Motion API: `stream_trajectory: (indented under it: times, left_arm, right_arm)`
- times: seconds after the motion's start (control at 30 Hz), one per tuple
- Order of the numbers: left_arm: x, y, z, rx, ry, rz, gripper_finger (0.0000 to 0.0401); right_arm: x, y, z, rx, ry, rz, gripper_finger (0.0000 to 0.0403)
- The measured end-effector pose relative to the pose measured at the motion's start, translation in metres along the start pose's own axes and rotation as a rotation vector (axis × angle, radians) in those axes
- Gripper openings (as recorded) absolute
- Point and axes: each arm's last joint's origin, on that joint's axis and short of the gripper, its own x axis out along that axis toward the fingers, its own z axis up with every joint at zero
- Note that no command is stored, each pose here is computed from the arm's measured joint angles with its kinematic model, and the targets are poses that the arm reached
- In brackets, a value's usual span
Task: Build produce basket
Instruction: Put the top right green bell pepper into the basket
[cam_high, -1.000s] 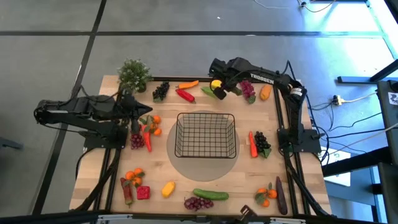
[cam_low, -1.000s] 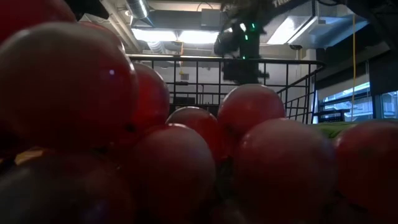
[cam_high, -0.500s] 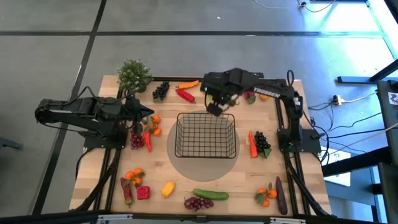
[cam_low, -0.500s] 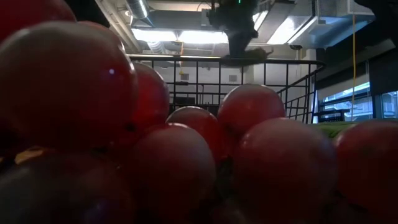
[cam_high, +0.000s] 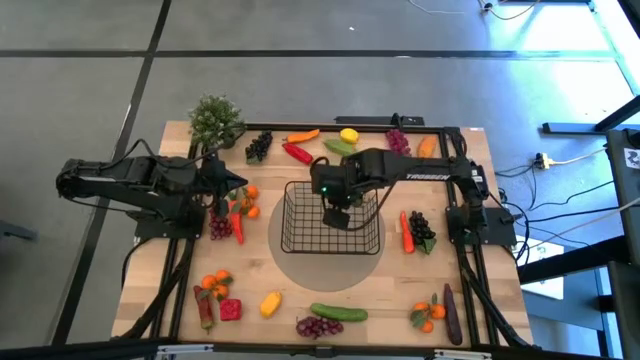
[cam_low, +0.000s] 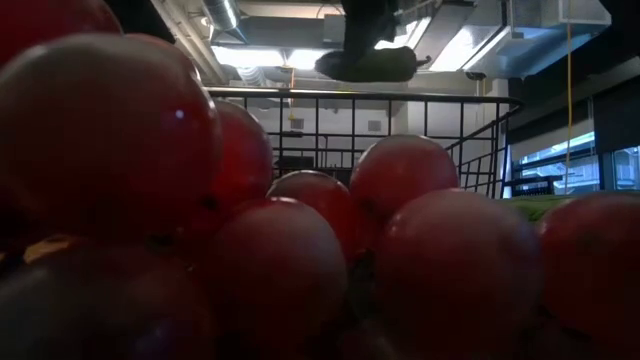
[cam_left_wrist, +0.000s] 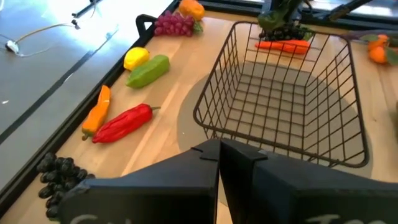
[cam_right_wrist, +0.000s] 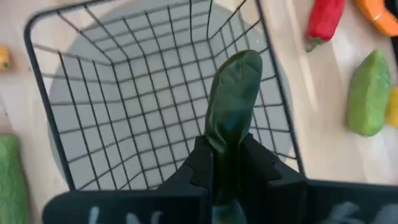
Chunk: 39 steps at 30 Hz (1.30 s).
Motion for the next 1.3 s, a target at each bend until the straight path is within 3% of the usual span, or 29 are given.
stream_trajectory:
  times: [0.6, 0.87, 1.13, 1.3]
  left_arm:
    - [0.001, 0.0, -0.001, -0.019, 0.017, 0.004, 0.0]
    - [0.001, 0.0, -0.001, -0.02, 0.017, 0.004, 0.0]
    - [0.001, 0.0, -0.001, -0.02, 0.017, 0.003, 0.0]
    - [0.001, -0.004, -0.002, 0.034, 0.04, -0.134, 0.0]
  right_arm:
    - [0.078, 0.01, -0.017, -0.022, 0.037, 0.015, 0.0026]
    - [0.119, 0.009, -0.039, -0.038, 0.089, 0.0, 0.0026]
    - [0.151, 0.007, -0.055, -0.058, 0.053, -0.009, 0.0025]
    - [0.156, 0.003, -0.058, -0.049, 0.057, -0.017, 0.0024]
